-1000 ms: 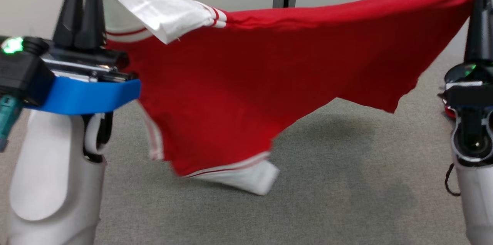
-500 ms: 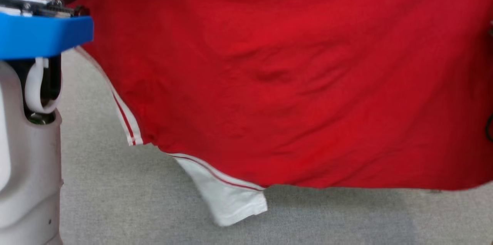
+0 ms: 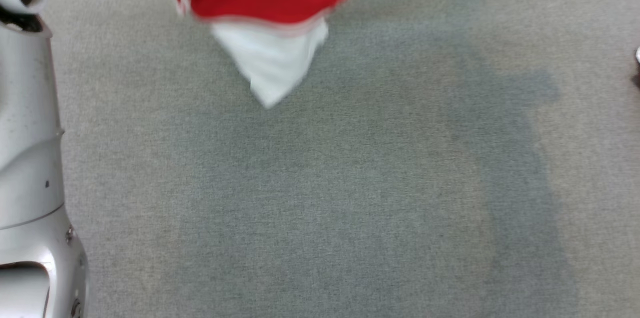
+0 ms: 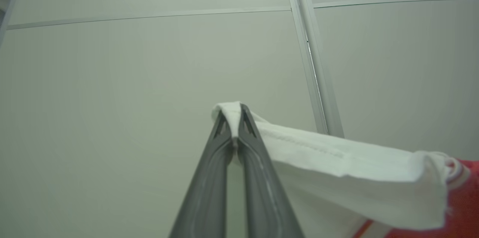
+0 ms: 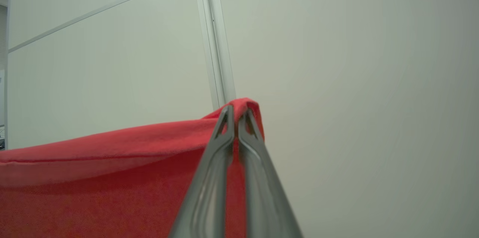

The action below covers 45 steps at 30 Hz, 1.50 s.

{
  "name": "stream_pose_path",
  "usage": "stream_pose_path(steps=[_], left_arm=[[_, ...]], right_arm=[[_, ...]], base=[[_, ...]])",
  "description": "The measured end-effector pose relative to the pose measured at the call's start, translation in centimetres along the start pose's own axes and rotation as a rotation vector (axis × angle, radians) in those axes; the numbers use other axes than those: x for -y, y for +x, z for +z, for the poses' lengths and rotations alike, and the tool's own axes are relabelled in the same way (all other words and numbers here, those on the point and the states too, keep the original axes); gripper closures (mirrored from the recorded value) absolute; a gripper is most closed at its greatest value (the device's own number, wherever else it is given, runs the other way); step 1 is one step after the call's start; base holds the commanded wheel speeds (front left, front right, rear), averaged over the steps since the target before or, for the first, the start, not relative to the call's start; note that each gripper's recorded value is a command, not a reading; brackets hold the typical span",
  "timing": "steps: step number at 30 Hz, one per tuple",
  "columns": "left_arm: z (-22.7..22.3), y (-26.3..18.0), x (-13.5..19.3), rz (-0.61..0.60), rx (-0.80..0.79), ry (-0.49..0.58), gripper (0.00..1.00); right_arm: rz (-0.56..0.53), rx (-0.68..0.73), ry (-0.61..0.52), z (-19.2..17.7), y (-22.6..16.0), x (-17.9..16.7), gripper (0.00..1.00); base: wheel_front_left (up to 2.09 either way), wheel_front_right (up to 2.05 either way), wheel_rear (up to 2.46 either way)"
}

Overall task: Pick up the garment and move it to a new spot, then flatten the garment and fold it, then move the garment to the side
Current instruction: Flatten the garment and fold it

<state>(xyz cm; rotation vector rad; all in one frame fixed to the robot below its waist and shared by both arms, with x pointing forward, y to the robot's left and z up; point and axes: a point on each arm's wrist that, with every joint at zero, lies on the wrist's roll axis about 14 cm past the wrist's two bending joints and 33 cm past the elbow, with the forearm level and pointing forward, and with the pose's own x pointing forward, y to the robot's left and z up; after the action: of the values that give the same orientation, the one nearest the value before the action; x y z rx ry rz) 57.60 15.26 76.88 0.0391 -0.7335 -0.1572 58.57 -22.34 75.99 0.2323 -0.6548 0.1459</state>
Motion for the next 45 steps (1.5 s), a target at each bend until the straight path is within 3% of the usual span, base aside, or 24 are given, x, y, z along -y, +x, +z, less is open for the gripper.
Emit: stream_pose_path(steps=[6, 11, 17, 25, 32, 45], left_arm=[[-5.5, -2.9, -0.3, 0.039, -0.129, -0.028, 1.0], [-11.4, -10.9, -1.2, 0.14, -0.333, -0.088, 1.0], [-15.6, -24.9, 0.3, 0.225, -0.653, -0.177, 1.0], [-13.8, -37.7, 1.8, 0.319, -0.901, -0.255, 1.0], [-11.5, -43.3, 4.4, 0.3, -1.003, -0.283, 1.0], [-8.5, -51.9, 5.5, 0.323, -1.142, -0.254, 1.0]], right_arm=[[-0.048, -0.146, 0.016, -6.3, -1.9, 2.0, 1.0], [-0.121, -0.365, 0.055, -13.2, -9.0, 3.7, 1.0], [-0.205, -0.61, 0.131, -18.3, -19.5, 3.7, 1.0], [-0.316, -0.756, 0.229, -18.6, -29.2, 2.0, 1.0], [-0.368, -0.842, 0.267, -17.5, -35.6, 0.2, 1.0], [-0.424, -0.925, 0.292, -15.4, -43.3, -1.9, 1.0]], base=[[0.0, 0.0, 0.0], [0.0, 0.0, 0.0], [0.0, 0.0, 0.0], [0.0, 0.0, 0.0], [0.0, 0.0, 0.0], [0.0, 0.0, 0.0]])
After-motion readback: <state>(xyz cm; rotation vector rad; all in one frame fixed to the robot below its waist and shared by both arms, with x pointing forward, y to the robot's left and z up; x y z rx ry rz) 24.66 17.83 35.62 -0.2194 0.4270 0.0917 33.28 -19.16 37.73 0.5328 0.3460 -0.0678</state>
